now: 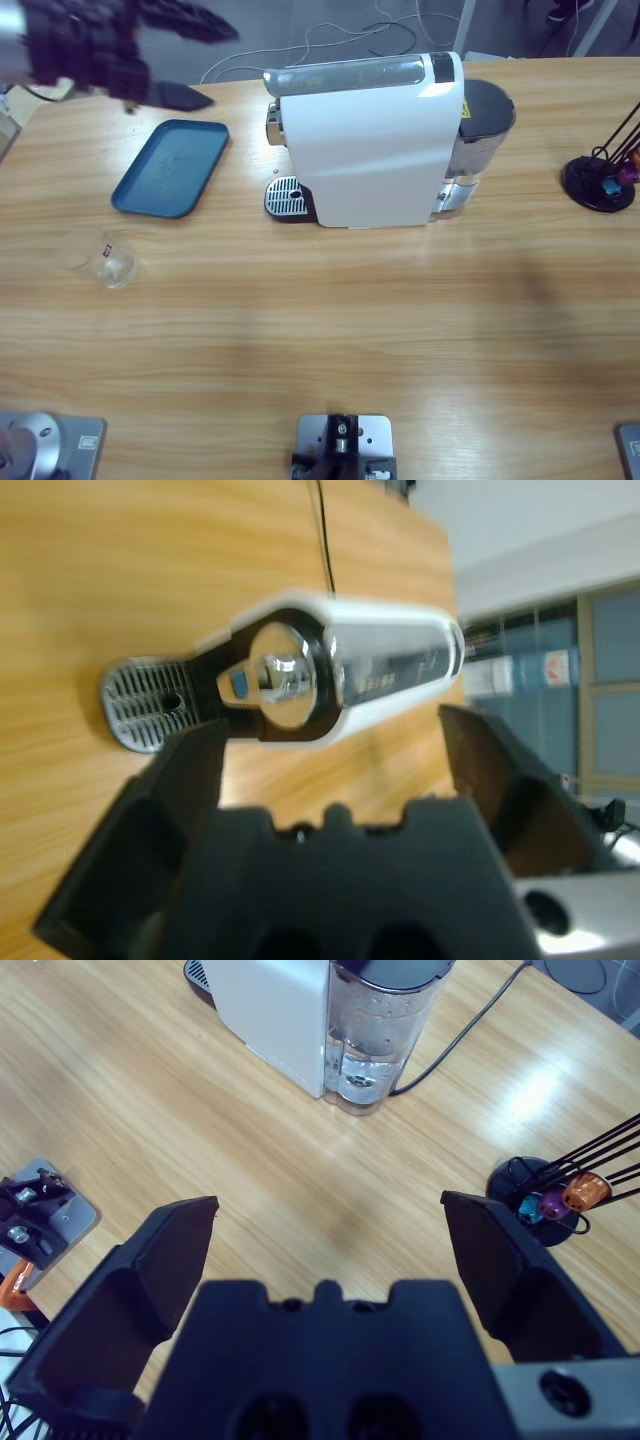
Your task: Pour coffee
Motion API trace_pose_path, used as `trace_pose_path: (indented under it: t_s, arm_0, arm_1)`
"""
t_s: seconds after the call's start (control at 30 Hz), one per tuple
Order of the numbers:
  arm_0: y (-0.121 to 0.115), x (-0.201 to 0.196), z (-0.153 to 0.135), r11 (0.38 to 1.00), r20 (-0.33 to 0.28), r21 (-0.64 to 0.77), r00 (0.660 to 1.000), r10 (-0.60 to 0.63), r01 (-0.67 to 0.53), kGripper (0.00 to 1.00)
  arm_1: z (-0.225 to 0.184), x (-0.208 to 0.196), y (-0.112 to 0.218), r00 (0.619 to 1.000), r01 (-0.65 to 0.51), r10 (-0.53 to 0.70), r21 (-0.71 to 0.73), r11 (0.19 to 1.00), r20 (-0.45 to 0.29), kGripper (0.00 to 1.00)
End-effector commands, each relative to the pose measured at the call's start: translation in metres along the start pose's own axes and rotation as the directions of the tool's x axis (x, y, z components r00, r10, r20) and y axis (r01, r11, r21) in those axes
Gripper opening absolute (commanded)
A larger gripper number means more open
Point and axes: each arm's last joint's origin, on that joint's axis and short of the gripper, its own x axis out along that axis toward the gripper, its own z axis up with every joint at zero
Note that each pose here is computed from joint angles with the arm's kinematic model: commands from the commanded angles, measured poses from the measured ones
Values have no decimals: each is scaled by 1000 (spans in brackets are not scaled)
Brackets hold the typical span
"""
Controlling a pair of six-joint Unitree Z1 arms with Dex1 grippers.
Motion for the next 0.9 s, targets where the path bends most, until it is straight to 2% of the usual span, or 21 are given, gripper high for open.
trace_pose_path:
  t_s: [0.03,0.17,0.23,0.3,0.37,0.53,0.67,0.77,0.9]
  arm_0:
    - [18,53,20,995,-117,-79,990,-77,68,605]
    - [17,62,27,993,-102,-60,989,-108,102,605]
    - [16,69,28,992,-117,-57,986,-121,115,581]
    - [17,74,26,991,-138,-51,982,-128,122,244]
    - [16,75,25,991,-147,-45,980,-134,129,7]
    - [10,73,21,986,-166,-35,972,-168,164,0]
    - [-2,61,15,984,-149,-22,973,-176,175,0]
    - [-17,48,16,980,-118,-20,973,-199,198,0]
    - [-55,22,23,968,-36,22,968,-248,249,0]
  arm_1:
    - [-8,3,0,1000,7,-7,-8,1000,-16,1000]
    - [-9,2,0,1000,7,-7,-7,1000,-11,1000]
    - [-8,3,0,1000,7,-7,-8,1000,-13,1000]
    - [-8,3,0,1000,7,-7,-8,1000,-15,1000]
    - [-8,3,0,1000,7,-7,-8,1000,-16,1000]
    - [-7,4,1,1000,7,-7,-8,1000,-19,1000]
    - [-7,5,1,1000,7,-7,-8,1000,-20,1000]
    - [-7,5,1,1000,7,-7,-8,1000,-20,1000]
    - [-6,6,0,1000,14,-14,-6,1000,-25,1000]
